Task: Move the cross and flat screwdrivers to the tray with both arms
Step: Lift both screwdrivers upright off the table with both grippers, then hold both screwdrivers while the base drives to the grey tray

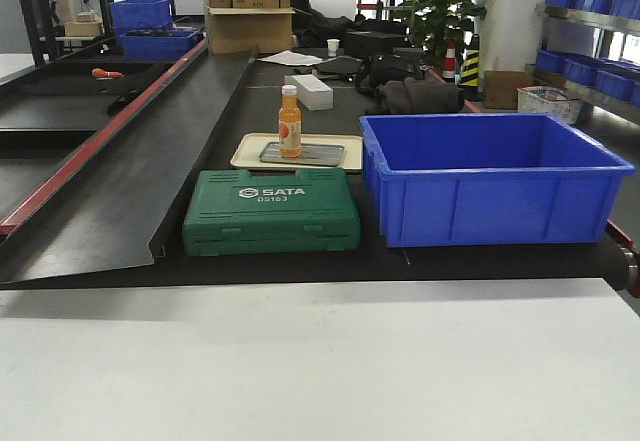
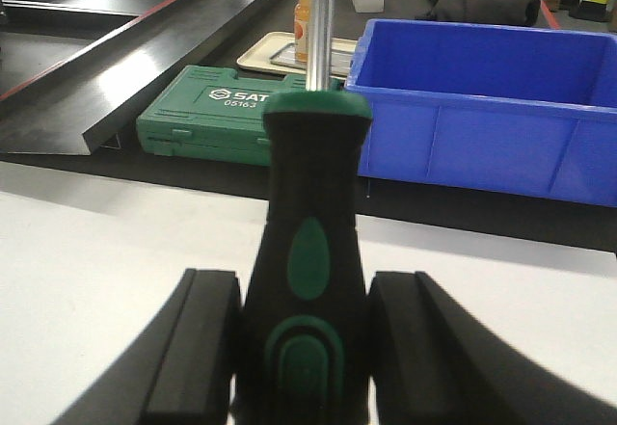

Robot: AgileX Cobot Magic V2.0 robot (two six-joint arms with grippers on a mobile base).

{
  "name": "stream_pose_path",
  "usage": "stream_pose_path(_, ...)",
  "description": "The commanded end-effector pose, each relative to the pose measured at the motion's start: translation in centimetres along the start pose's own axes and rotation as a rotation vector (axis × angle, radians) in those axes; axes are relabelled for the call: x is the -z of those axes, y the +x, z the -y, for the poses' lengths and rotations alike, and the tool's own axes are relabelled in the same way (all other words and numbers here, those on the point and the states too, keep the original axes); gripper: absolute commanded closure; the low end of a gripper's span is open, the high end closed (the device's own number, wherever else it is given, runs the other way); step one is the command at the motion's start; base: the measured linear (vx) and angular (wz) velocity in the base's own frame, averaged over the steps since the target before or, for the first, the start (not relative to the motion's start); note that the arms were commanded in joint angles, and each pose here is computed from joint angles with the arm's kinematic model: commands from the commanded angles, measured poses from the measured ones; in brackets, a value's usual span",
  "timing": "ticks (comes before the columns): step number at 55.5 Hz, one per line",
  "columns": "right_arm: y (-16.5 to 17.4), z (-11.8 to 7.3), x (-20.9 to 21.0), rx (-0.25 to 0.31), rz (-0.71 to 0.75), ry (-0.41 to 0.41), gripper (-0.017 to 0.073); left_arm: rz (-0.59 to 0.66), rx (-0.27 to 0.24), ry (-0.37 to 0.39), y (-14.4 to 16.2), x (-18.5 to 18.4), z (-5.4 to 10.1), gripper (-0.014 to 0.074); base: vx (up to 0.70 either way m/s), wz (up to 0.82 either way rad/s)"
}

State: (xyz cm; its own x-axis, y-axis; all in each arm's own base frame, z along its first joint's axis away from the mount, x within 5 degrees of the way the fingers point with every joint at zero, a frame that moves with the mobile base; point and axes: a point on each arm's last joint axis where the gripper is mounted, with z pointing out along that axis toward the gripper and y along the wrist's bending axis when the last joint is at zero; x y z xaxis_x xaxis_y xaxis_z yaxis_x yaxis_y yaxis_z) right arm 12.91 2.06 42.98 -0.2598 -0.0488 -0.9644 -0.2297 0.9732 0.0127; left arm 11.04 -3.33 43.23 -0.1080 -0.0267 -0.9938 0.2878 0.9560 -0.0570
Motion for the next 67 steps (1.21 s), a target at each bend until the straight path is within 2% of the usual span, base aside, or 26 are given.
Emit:
stream_pose_path(1,-1.56,0.12,0.66,-0.003,0.117,0.024,0.0567,0.122,0.013,0.009,-1.66,0.35,0.12,0.0591,0.0,0.0)
stream_pose_path(42,-1.53,0.16,0.51,-0.001,0.111,0.025,0.0567,0.122,0.013,0.009,-1.66,0.35,0.12,0.0591,-0.04,-0.02)
stream_pose_path(67,-1.52,0.16,0.51,-0.002,0.11,0.024,0.0567,0.123,0.013,0.009,-1.67,0.38,0.12,0.0591,-0.25,-0.34)
